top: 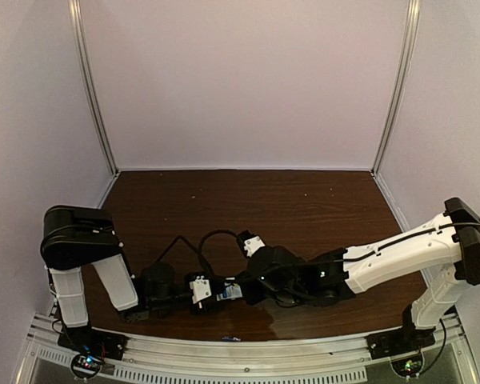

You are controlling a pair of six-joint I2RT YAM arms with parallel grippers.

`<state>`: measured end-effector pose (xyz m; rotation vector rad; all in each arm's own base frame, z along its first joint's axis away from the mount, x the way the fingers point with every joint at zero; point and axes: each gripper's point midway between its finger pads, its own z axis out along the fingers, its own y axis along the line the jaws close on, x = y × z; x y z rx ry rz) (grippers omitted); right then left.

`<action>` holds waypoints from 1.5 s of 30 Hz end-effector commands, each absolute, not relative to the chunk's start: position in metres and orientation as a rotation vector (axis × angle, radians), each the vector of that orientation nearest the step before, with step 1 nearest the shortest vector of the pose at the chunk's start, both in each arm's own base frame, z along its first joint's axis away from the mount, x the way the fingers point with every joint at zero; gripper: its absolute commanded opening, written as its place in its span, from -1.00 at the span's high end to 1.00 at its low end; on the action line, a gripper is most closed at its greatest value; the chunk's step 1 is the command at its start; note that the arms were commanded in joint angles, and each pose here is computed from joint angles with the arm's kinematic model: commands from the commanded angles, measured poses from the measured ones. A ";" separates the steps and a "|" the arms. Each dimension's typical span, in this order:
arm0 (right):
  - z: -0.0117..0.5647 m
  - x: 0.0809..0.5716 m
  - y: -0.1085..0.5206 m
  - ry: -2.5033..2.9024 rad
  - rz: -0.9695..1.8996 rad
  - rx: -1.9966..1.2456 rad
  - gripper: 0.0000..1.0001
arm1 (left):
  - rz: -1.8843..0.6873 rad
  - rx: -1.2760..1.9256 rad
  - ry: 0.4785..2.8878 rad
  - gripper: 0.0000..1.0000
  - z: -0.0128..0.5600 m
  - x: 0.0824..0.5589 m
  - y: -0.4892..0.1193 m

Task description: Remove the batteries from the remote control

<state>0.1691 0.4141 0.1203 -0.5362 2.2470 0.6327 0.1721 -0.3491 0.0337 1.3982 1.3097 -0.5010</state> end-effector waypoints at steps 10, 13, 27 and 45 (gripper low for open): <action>0.133 0.160 0.416 2.204 0.630 -0.564 1.00 | -0.549 1.228 1.020 1.00 0.108 0.167 -0.363; 0.137 0.157 0.417 2.196 0.643 -0.568 1.00 | -0.548 1.227 1.018 1.00 0.109 0.168 -0.363; 0.151 0.150 0.418 2.168 0.658 -0.574 1.00 | -0.550 1.229 1.018 1.00 0.109 0.167 -0.363; 0.160 0.154 0.408 2.157 0.611 -0.547 1.00 | -0.569 1.220 1.014 1.00 0.112 0.166 -0.363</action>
